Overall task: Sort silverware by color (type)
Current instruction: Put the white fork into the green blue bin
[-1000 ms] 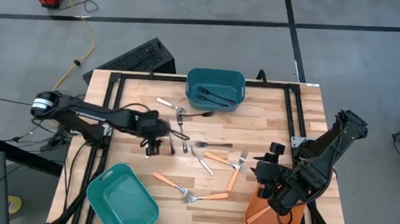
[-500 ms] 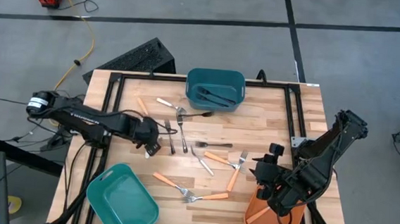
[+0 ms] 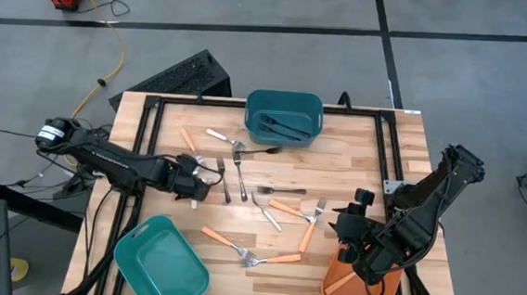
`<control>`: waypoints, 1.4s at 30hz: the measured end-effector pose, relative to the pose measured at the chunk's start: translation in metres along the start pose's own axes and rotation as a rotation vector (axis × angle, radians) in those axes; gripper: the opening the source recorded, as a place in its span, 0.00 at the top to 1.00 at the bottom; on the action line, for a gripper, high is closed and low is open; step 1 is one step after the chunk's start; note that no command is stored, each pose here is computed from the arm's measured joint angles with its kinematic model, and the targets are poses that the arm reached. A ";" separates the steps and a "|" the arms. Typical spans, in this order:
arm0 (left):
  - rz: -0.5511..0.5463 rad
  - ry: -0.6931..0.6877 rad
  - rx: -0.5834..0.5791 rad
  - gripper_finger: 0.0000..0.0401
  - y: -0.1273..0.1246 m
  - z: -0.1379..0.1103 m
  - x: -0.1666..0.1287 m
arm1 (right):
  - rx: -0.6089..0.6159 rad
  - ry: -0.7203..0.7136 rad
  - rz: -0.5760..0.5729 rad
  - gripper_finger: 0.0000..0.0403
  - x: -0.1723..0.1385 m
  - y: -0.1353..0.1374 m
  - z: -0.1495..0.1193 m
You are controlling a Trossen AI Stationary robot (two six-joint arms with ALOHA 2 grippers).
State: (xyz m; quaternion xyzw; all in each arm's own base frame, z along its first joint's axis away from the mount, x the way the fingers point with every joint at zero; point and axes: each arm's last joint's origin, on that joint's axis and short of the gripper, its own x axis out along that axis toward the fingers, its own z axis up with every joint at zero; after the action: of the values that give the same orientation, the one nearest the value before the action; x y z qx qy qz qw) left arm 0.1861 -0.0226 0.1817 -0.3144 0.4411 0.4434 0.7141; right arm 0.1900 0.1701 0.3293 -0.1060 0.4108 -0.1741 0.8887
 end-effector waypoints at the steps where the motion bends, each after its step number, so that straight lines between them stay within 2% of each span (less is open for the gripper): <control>1: -0.001 0.000 -0.006 0.46 0.000 -0.003 0.001 | 0.000 0.000 0.000 0.52 0.000 0.000 0.000; 5: 0.003 -0.030 -0.013 0.46 0.002 -0.010 0.003 | 0.000 0.000 0.000 0.52 0.000 0.000 0.000; 17: -0.013 -0.081 -0.023 0.46 -0.003 -0.010 0.005 | 0.007 -0.004 0.006 0.52 0.000 0.001 0.001; 23: 0.033 -0.052 0.026 0.46 -0.011 -0.020 0.019 | 0.008 -0.005 0.008 0.52 0.000 0.001 0.001; 35: 0.100 0.001 0.052 0.46 -0.018 -0.031 0.037 | 0.016 -0.011 0.014 0.52 0.000 0.002 0.001; 38: 0.121 0.009 0.060 0.49 -0.019 -0.033 0.042 | 0.018 -0.011 0.015 0.52 0.000 0.002 0.002; 42: 0.116 0.007 0.077 0.56 -0.023 -0.034 0.047 | 0.020 -0.012 0.018 0.52 0.000 0.002 0.002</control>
State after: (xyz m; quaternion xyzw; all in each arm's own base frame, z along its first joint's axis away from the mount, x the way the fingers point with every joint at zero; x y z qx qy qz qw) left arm 0.2052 -0.0444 0.1265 -0.2624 0.4777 0.4656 0.6973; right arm 0.1917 0.1720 0.3297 -0.0944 0.4048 -0.1696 0.8936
